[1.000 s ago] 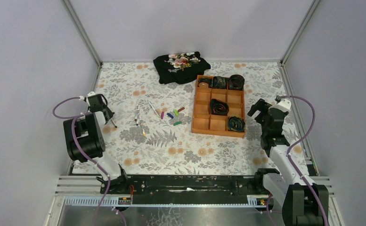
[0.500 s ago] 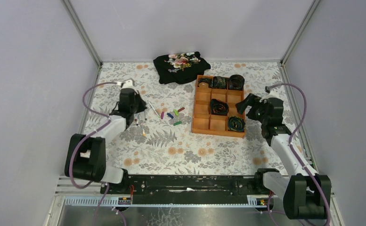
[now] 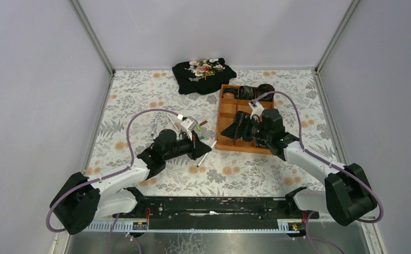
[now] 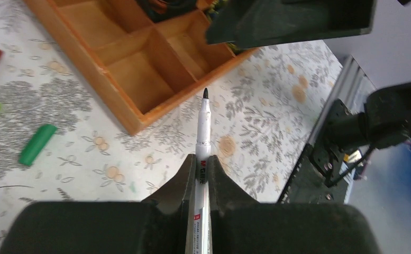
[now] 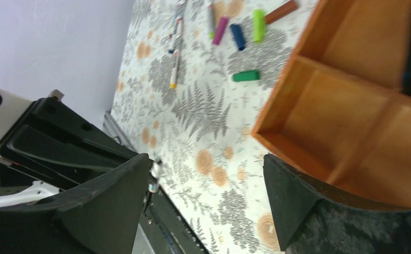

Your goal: Insert the pens into the pen caps

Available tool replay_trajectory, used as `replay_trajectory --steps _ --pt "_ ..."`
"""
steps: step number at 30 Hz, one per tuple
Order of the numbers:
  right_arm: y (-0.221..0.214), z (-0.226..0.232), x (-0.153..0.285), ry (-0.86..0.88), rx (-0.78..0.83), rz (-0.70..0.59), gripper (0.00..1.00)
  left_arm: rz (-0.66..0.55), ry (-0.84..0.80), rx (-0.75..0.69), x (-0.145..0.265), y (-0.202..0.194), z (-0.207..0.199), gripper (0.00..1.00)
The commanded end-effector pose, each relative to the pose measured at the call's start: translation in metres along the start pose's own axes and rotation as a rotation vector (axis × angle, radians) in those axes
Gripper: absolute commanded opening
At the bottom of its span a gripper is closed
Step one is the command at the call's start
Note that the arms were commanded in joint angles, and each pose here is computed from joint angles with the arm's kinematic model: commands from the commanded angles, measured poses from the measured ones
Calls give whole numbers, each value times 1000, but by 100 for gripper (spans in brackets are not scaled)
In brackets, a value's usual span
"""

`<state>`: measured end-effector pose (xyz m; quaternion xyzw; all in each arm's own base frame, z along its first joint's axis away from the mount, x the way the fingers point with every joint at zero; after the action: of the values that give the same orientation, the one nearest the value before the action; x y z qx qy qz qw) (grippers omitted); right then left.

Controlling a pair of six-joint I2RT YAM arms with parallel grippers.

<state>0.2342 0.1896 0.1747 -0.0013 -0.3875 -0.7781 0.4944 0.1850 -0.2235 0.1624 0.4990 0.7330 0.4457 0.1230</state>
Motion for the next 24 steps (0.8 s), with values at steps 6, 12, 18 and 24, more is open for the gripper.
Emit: replay_trajectory --steps 6,12,18,24 --pt "0 53 -24 208 39 62 68 -46 -145 -44 3 -3 -23 0" --pt "-11 62 -28 248 53 116 55 -69 -129 -30 1 -2 -22 0" --pt "-19 64 -26 254 64 142 41 -80 -113 -26 1 1 -21 0" --pt "-25 63 -27 247 73 153 24 -104 -108 -21 3 2 -21 0"
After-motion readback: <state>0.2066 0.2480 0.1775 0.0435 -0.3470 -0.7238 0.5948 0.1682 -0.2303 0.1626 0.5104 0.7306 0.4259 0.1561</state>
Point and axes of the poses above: each gripper's point midway between its finger pads, its own x axis back along the fingers, its own z axis along the line the jaws close on, y = z × x, the point moved 7 cm from there along x, back along the fingers, and after that the axes turned 5 degrees about x, right-handed, at the moved point
